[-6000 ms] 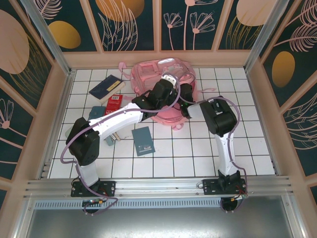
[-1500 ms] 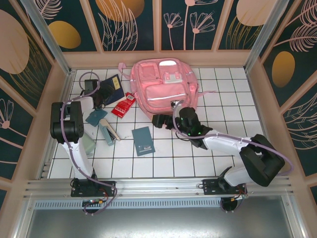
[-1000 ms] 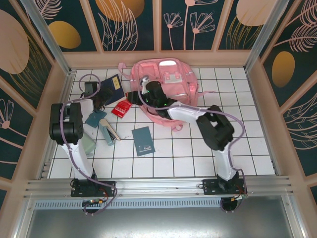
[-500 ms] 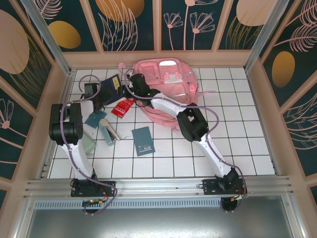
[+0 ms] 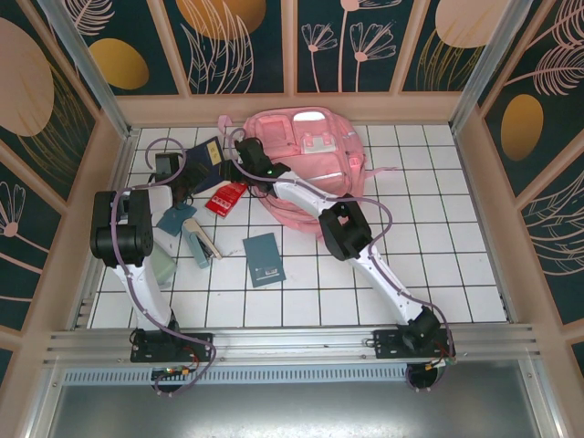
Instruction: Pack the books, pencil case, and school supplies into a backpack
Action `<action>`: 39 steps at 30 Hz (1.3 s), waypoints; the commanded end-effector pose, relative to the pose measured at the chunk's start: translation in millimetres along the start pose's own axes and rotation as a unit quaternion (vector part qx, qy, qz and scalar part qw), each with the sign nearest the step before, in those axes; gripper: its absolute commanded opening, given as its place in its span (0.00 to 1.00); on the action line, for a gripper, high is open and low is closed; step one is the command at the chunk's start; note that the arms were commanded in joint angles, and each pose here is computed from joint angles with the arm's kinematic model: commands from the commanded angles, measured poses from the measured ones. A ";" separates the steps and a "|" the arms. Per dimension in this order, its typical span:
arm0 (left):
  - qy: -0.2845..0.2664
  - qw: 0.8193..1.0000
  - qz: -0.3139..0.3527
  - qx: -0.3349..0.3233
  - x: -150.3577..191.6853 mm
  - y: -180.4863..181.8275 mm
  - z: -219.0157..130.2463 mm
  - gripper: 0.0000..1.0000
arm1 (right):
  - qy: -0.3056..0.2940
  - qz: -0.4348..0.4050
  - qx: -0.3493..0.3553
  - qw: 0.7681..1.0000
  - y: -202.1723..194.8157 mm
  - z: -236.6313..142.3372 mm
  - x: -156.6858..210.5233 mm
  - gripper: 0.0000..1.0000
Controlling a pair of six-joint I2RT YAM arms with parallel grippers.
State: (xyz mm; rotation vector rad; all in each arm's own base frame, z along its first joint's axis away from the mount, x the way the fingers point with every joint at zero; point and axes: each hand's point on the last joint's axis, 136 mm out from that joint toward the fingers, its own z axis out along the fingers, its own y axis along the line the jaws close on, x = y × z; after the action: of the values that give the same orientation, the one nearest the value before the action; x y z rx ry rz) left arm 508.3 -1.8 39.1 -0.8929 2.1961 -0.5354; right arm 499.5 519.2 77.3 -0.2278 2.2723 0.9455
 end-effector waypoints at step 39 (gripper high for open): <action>0.048 0.992 0.023 0.114 33.6 -34.5 7.6 0.69 | 0.067 0.065 0.038 0.995 -62.3 25.0 48.4 0.00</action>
State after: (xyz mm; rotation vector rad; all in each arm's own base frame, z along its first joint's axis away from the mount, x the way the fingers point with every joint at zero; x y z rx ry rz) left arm 512.1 -13.7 38.2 -0.8136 2.1881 -0.5763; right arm 500.6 516.7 56.6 -0.1723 2.3273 1.0224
